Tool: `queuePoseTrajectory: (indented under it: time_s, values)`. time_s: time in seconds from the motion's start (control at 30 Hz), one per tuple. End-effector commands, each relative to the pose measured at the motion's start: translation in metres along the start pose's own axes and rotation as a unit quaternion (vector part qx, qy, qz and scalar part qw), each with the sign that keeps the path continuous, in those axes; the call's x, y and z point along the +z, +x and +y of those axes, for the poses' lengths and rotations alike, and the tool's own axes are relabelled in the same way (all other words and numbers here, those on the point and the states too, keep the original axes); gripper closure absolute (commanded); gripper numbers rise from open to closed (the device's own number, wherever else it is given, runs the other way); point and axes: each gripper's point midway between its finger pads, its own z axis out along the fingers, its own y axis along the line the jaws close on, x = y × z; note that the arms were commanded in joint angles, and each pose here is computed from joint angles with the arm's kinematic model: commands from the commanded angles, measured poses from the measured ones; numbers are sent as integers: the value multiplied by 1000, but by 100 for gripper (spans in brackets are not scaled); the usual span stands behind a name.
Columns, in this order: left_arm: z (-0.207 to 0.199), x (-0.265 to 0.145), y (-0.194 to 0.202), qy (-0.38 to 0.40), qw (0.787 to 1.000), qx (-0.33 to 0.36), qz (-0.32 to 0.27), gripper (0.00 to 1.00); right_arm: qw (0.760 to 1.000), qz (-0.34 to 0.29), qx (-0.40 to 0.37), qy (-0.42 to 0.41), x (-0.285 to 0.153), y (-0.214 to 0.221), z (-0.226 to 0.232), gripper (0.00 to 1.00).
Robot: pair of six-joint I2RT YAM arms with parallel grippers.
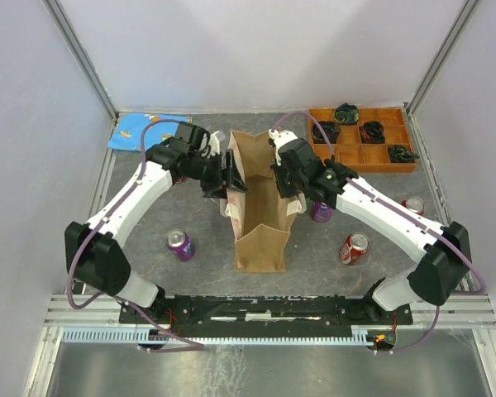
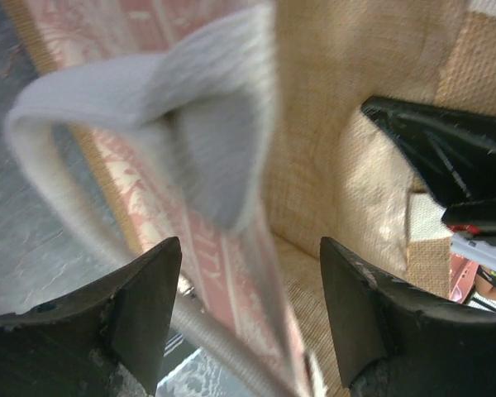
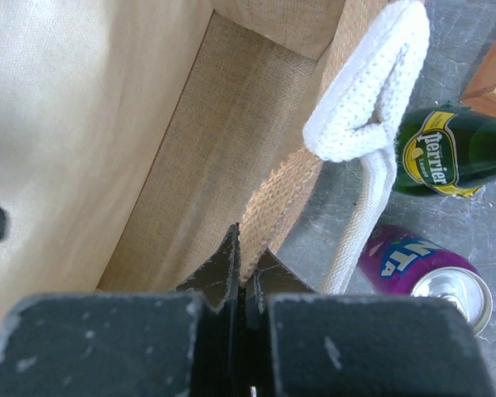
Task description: Place the beverage into the canvas bag
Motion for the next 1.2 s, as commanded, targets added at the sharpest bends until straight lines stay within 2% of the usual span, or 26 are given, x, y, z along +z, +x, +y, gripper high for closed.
queuePoseTrajectory:
  time_s: [0.0, 0.03, 0.07, 0.13, 0.17, 0.2, 0.37, 0.6, 0.8, 0.97, 1.03, 1.17]
  values:
    - [-35, 18, -22, 60, 998, -1, -35, 29, 1000, -25, 9, 2, 7, -13, 4, 100]
    - [-33, 21, -22, 57, 998, -3, -36, 35, 1000, -25, 9, 3, 7, -14, 3, 100]
    - [-30, 22, -24, 49, 998, -6, -39, 47, 1000, -25, 8, 4, 7, -14, 3, 100]
    - [-22, 19, -26, 22, 999, 5, -44, 83, 1000, -21, 6, 9, 5, -14, 1, 100]
    - [-16, 15, -27, 0, 999, 17, -48, 95, 1000, -18, 4, 13, 3, -15, 0, 100]
    - [-7, 7, -30, -33, 997, 31, -55, 97, 1000, -8, -1, 23, 0, -14, -4, 100]
    - [38, -42, -35, -177, 977, 98, -69, 97, 996, 40, -37, 69, -26, -12, -24, 100]
    - [107, -92, -29, -319, 939, 122, -36, 97, 987, 97, -55, 116, -63, 3, -46, 100]
    - [136, -120, -18, -378, 914, 149, 0, 97, 979, 114, -61, 156, -79, 24, -70, 100]
    - [156, -149, -19, -412, 897, 160, -4, 97, 975, 121, -40, 182, -90, 39, -103, 100]
    - [158, -152, -16, -413, 896, 165, -8, 97, 974, 121, -29, 190, -92, 46, -116, 100]
    - [153, -143, -12, -383, 907, 175, -25, 97, 975, 117, -14, 191, -92, 52, -127, 100]
